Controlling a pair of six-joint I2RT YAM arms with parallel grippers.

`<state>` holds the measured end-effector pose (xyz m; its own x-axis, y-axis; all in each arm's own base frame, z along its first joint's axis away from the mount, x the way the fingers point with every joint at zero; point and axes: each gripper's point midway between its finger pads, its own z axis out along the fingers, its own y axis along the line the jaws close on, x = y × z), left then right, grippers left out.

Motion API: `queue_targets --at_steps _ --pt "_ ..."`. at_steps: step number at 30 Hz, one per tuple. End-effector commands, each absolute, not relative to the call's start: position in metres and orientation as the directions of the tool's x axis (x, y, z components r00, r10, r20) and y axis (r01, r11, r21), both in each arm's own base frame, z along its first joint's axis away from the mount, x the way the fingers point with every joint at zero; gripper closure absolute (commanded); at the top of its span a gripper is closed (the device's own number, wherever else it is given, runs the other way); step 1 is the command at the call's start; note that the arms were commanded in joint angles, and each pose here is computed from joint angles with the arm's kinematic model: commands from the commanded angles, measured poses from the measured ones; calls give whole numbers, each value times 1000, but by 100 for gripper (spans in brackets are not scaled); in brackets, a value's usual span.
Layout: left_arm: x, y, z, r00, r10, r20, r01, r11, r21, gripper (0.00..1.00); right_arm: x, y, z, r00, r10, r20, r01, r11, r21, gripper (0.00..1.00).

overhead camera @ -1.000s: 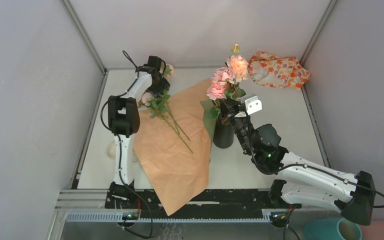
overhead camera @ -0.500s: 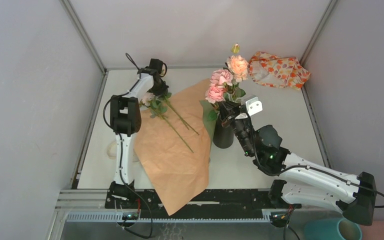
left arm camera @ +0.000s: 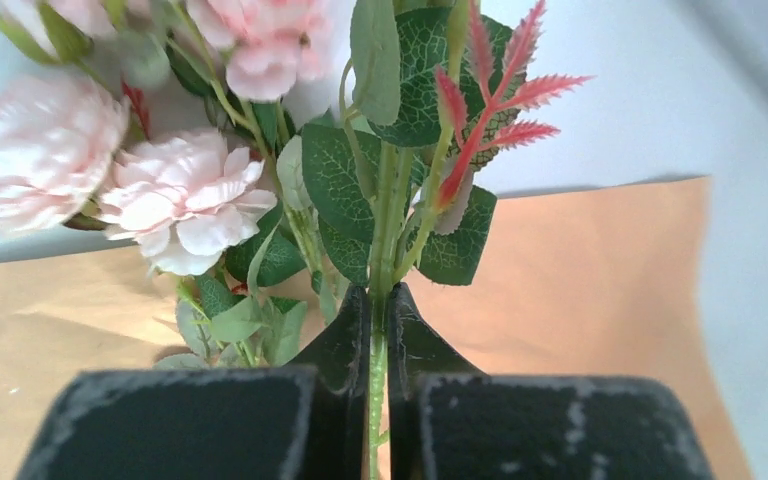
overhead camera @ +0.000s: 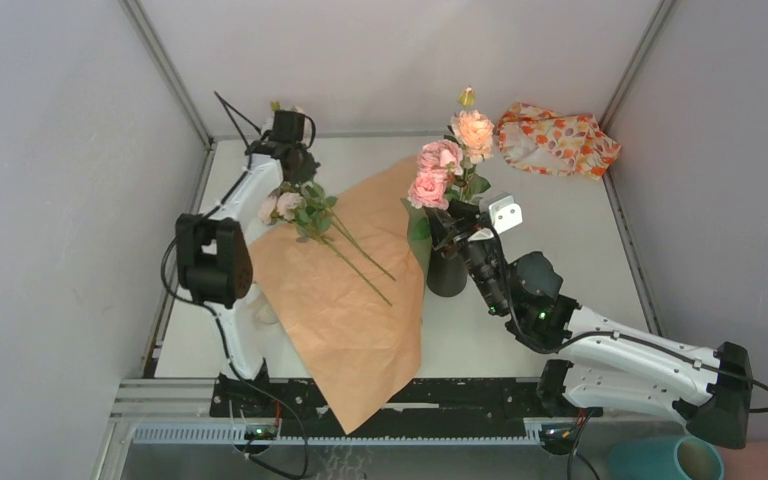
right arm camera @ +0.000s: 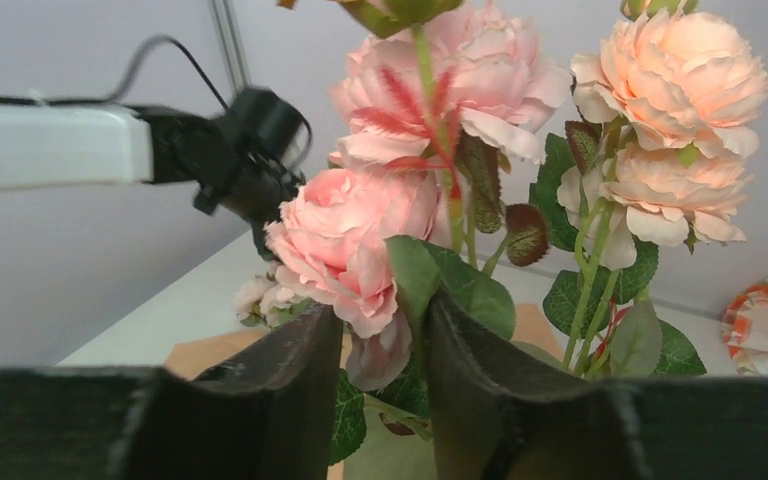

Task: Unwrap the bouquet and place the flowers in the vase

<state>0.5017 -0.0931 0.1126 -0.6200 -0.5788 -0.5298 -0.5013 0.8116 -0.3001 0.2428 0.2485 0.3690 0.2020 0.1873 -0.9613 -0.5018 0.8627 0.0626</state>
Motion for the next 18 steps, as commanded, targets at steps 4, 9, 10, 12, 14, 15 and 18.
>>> queue_targets --at_steps 4,9,10,12,14,15,18 --pt "501 -85 241 -406 -521 -751 -375 844 -383 100 238 248 375 201 224 -954 -507 857 95 43" --pt "479 -99 287 -312 -479 -820 -278 872 -403 100 238 240 379 205 236 -950 -490 865 109 27" --pt "474 -104 302 -278 -462 -842 -240 882 -404 100 238 239 380 205 238 -949 -484 868 113 25" --pt "459 -114 327 -214 -435 -875 -178 898 -403 100 239 232 383 209 258 -943 -462 876 137 17" --pt "441 -123 352 -140 -412 -901 -117 910 -398 100 239 224 389 211 294 -932 -440 880 179 9" --pt "431 -127 365 -101 -403 -910 -88 914 -395 100 239 221 392 213 308 -927 -436 879 192 7" --pt "397 -133 402 17 -386 -922 -15 922 -386 100 235 212 401 215 355 -910 -436 869 236 2"
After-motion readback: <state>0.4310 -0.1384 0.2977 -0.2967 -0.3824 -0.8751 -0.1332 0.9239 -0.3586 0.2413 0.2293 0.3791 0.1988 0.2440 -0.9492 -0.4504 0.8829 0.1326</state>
